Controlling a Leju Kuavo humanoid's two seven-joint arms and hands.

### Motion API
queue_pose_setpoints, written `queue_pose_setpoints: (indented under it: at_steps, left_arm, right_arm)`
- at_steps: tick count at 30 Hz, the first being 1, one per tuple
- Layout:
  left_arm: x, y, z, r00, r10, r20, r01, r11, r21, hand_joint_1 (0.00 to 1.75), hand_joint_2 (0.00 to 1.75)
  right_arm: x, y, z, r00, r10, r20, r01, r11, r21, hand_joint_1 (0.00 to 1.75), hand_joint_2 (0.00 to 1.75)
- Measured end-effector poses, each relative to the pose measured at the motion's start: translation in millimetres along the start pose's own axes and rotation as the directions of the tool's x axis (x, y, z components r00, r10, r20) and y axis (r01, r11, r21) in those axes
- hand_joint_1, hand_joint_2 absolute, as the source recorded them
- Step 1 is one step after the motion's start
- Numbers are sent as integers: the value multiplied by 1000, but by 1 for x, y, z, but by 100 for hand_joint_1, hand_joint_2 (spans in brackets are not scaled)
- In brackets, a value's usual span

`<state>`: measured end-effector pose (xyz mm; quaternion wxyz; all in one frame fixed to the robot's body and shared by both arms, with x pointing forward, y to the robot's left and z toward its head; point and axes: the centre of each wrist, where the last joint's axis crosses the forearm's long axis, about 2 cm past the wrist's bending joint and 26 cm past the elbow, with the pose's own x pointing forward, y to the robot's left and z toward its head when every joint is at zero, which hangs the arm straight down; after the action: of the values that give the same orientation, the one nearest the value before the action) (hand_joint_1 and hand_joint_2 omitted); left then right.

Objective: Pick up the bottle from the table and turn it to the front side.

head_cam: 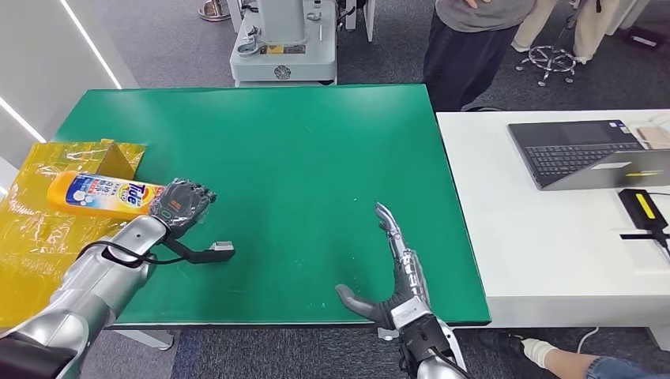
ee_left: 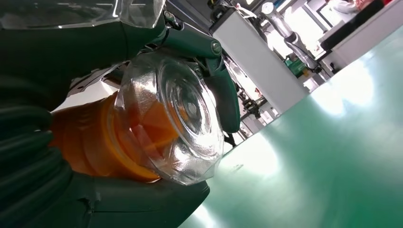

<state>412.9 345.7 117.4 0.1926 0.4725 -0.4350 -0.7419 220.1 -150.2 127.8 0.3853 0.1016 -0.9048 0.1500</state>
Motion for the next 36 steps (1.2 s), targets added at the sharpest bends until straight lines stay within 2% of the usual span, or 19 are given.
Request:
queue_pose_setpoints:
  at_steps: [8, 13, 19, 32, 33, 36]
  left_arm:
    - [-3, -13, 10, 1000, -3, -21, 1, 996, -90, 175, 175]
    - [9, -26, 19, 999, 14, -33, -18, 992, -123, 175, 175]
    - [18, -31, 22, 998, 42, -38, -47, 990, -136, 175, 175]
    - [23, -43, 33, 987, 117, -110, -132, 982, -138, 175, 175]
    - [23, -43, 34, 987, 117, -114, -133, 981, -139, 154, 175]
    - [24, -45, 35, 984, 117, -131, -135, 981, -139, 42, 175]
  right_arm:
    - [1, 0, -1, 1000, 4, 1, -4, 1000, 8, 0, 175]
    - [2, 0, -2, 1000, 6, 0, -6, 1000, 18, 0, 175]
    - [5, 0, -4, 1000, 12, 4, -13, 1000, 19, 0, 175]
    - [6, -1, -5, 1000, 10, 7, -10, 1000, 18, 0, 175]
    - [6, -1, -5, 1000, 9, 7, -9, 1000, 19, 0, 175]
    - [6, -1, -5, 1000, 6, 6, -6, 1000, 20, 0, 175]
